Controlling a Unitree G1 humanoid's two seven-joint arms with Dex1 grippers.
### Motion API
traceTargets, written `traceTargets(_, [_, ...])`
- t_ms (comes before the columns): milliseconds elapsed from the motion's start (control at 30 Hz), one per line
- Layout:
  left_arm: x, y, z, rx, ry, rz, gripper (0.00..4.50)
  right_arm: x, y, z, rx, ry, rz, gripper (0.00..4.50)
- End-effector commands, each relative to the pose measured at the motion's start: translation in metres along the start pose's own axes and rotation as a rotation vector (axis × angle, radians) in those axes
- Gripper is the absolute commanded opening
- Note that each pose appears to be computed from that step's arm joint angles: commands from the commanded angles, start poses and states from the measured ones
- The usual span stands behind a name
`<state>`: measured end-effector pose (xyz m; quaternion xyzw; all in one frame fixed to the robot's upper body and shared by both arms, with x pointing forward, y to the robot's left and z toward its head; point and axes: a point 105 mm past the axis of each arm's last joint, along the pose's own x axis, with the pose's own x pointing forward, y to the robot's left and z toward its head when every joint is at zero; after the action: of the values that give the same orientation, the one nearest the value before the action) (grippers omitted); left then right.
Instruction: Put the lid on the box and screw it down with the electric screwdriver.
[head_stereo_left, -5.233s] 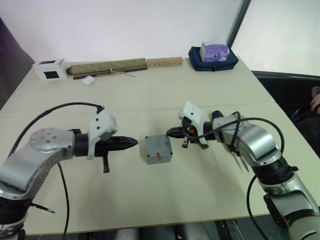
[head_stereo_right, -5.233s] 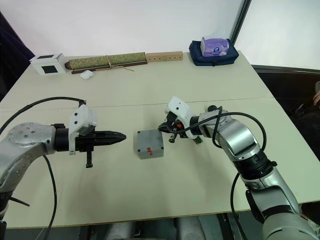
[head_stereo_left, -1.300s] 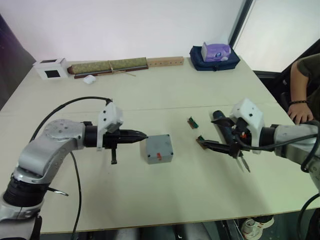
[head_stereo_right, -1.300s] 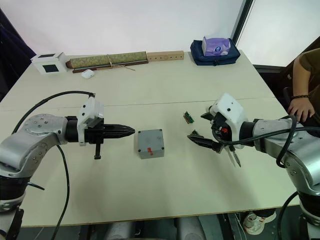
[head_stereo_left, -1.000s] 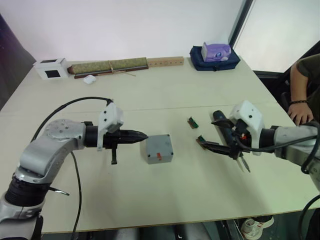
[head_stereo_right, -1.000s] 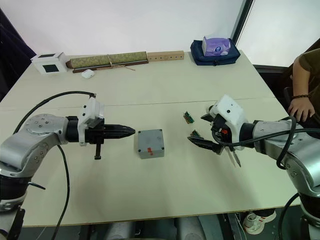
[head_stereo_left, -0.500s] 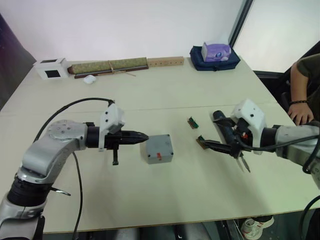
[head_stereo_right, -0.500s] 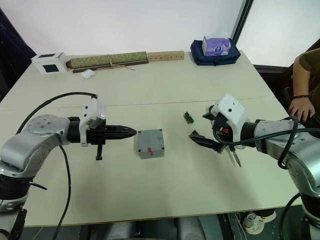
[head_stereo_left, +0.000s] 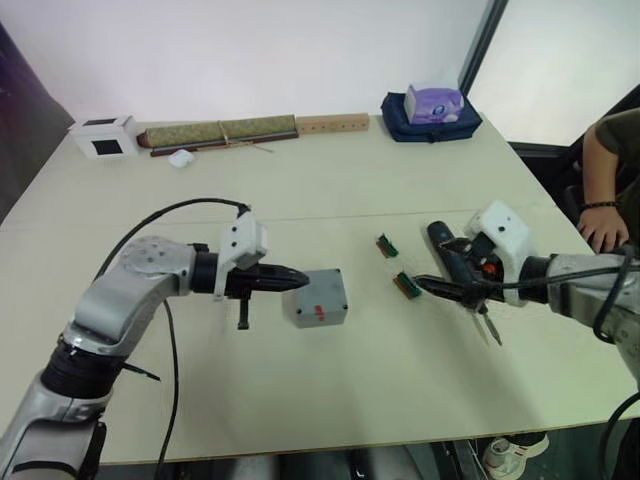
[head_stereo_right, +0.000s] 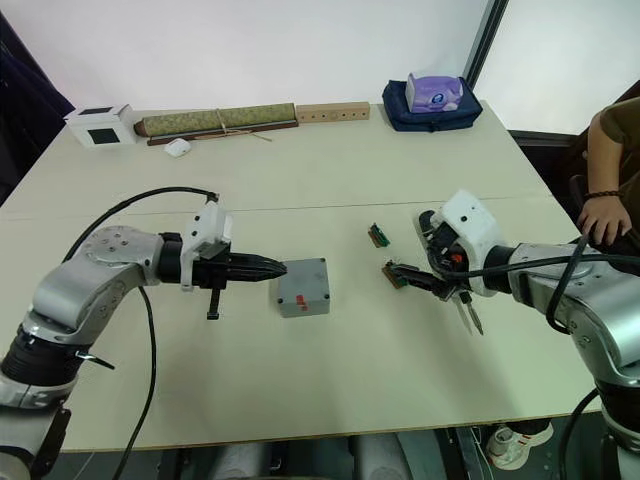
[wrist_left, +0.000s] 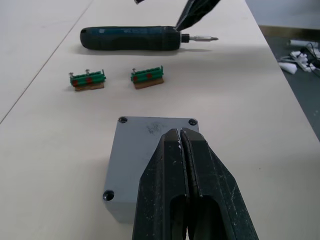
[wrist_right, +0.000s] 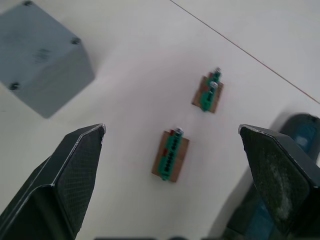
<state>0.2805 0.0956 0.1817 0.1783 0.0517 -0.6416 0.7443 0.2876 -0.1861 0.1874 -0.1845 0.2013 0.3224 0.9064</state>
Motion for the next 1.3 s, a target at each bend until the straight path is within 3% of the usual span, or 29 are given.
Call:
traceTargets(33, [0.007,-0.001,0.002,0.053,0.004,-0.039,0.0,-0.004,-0.01,0.0,0.002,0.05,-0.048,4.46])
traceTargets(467, [0.025,0.007,-0.007,0.075,-0.009,-0.061,0.0,-0.002,-0.045,-0.016,0.116,0.24,-0.109,4.46])
traceTargets(800, [0.029,0.006,0.002,0.092,-0.057,-0.069,0.0,0.005,-0.076,-0.027,0.193,0.399,-0.17,4.46])
traceTargets(1300, [0.034,-0.002,0.024,0.123,-0.15,-0.075,0.0,0.029,-0.086,-0.043,0.249,0.618,-0.085,4.46])
